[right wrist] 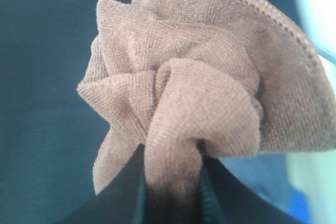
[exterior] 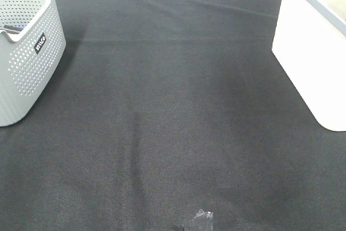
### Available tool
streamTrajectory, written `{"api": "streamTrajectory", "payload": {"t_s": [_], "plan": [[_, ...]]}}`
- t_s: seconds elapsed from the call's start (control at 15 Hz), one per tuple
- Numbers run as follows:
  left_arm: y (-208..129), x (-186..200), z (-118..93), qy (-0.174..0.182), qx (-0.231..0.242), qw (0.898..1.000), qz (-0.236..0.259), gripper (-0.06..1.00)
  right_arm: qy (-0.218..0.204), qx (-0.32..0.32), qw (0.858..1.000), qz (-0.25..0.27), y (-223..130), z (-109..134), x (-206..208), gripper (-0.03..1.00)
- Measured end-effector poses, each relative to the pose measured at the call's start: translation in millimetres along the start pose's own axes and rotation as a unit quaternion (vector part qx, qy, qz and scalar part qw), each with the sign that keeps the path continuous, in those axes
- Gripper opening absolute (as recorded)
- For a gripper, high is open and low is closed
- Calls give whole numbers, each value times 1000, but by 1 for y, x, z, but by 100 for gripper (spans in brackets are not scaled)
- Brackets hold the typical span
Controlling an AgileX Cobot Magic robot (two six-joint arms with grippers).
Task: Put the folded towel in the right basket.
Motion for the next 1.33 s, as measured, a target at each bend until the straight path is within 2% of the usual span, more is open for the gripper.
{"api": "streamTrajectory", "payload": {"t_s": [0.07, 0.13, 0.33, 0.47, 0.53, 0.67, 0.73, 0.8, 1.0, 1.13, 1.33], "plan": [[0, 0, 0, 0, 0, 1000, 0, 99, -28, -45, 998, 29, -19, -43, -17, 20], [0, 0, 0, 0, 0, 1000, 0, 99, -36, -62, 996, 57, -36, -61, -34, 20], [0, 0, 0, 0, 0, 1000, 0, 99, -49, -82, 987, 126, -77, -84, -80, 20], [0, 0, 0, 0, 0, 1000, 0, 99, -52, -97, 984, 139, -86, -87, -91, 21], [0, 0, 0, 0, 0, 1000, 0, 99, -54, -101, 984, 139, -86, -87, -91, 34], [0, 0, 0, 0, 0, 1000, 0, 99, -55, -99, 984, 138, -85, -87, -90, 81], [0, 0, 0, 0, 0, 1000, 0, 99, -53, -90, 985, 139, -85, -87, -90, 92], [0, 0, 0, 0, 0, 1000, 0, 99, -50, -74, 986, 139, -85, -87, -90, 95], [0, 0, 0, 0, 0, 1000, 0, 99, -23, -56, 990, 125, -76, -73, -84, 96], [0, 0, 0, 0, 0, 1000, 0, 99, -35, -20, 993, 107, -57, -40, -65, 97], [0, 0, 0, 0, 0, 1000, 0, 99, -42, 36, 996, 66, -30, 22, -26, 97]]}}
Point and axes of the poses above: a point on each arm's last joint axis where the gripper is mounted, x pointing back along that axis away from the gripper, z along the wrist's bending axis when the last joint is at zero, y = z × x, the point moved 9 cm from there along -x, pointing out along that axis toward the gripper, and after that the axes turned 4 degrees about x, right-handed, at the moved point
